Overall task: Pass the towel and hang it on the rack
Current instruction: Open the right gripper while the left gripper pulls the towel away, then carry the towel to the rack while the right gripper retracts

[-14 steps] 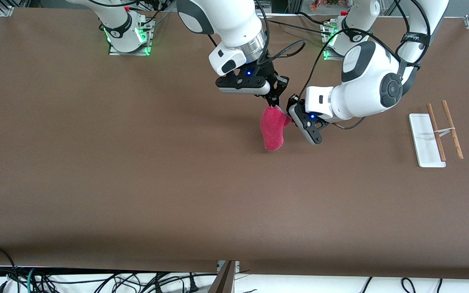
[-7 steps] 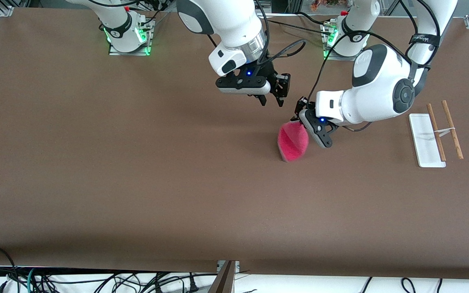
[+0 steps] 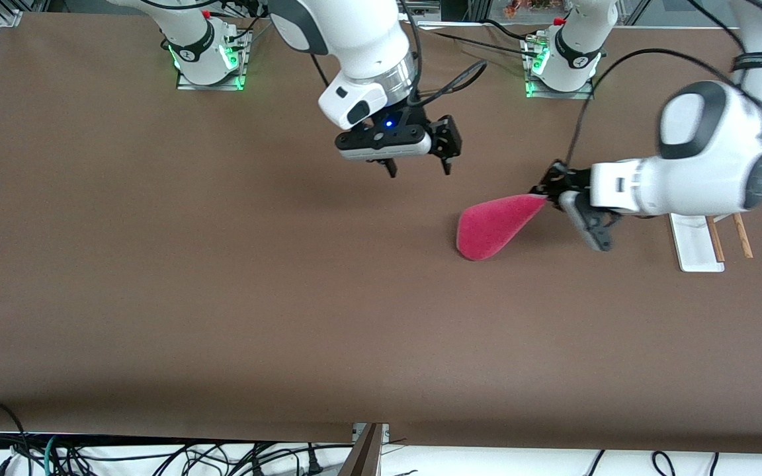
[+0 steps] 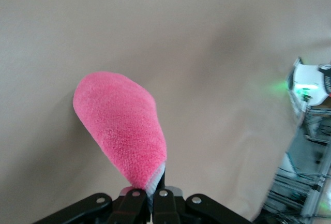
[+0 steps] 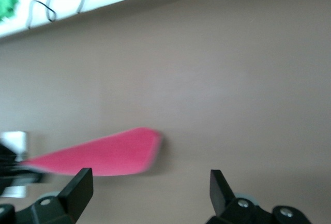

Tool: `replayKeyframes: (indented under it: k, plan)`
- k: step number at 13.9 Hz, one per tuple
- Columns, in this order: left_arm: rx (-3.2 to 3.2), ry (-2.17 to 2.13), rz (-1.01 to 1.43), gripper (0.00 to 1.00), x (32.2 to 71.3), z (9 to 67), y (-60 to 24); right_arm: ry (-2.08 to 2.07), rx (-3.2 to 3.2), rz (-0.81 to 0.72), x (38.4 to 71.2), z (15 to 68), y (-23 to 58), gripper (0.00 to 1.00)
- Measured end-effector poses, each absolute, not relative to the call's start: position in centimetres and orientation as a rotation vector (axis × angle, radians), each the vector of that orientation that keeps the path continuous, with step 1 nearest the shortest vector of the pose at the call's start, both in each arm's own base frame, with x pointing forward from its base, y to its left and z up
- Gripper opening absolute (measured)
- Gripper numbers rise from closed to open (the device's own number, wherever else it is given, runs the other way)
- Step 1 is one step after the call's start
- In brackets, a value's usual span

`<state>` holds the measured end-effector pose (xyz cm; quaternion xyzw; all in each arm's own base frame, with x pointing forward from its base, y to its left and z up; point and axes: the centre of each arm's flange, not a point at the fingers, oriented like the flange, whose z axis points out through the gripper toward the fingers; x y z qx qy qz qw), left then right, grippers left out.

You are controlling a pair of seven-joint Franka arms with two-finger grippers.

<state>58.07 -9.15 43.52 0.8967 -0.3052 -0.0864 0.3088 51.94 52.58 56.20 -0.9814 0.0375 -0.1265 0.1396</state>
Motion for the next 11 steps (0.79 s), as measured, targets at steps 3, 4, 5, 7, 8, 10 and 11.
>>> replayKeyframes:
  k: [3,4,5,7,8,10,11]
  plan:
    - [2.355,-0.773,-0.271,0.02,58.0,47.0,-2.2,-0.081,-2.976,-0.339,54.8,54.7,48.5,1.00]
    - [2.357,-0.790,-0.281,0.02,57.8,47.7,-0.2,-0.151,-3.012,-0.317,55.8,54.3,46.8,1.00]
    - [2.357,-0.802,-0.290,0.02,57.5,48.2,1.8,-0.202,-3.036,-0.301,57.0,54.1,45.1,1.00]
    - [2.327,-0.813,-0.296,0.02,56.3,48.2,7.0,-0.250,-3.064,-0.290,59.8,54.0,40.9,1.00]
    - [2.305,-0.807,-0.285,0.02,55.4,48.0,10.0,-0.267,-3.079,-0.279,61.2,54.2,38.3,1.00]
    - [2.276,-0.776,-0.262,0.02,53.4,47.1,16.1,-0.333,-3.110,-0.238,63.9,54.8,32.0,1.00]
    - [2.262,-0.788,-0.244,0.02,52.6,46.3,18.8,-0.349,-3.120,-0.224,65.0,55.2,28.8,1.00]
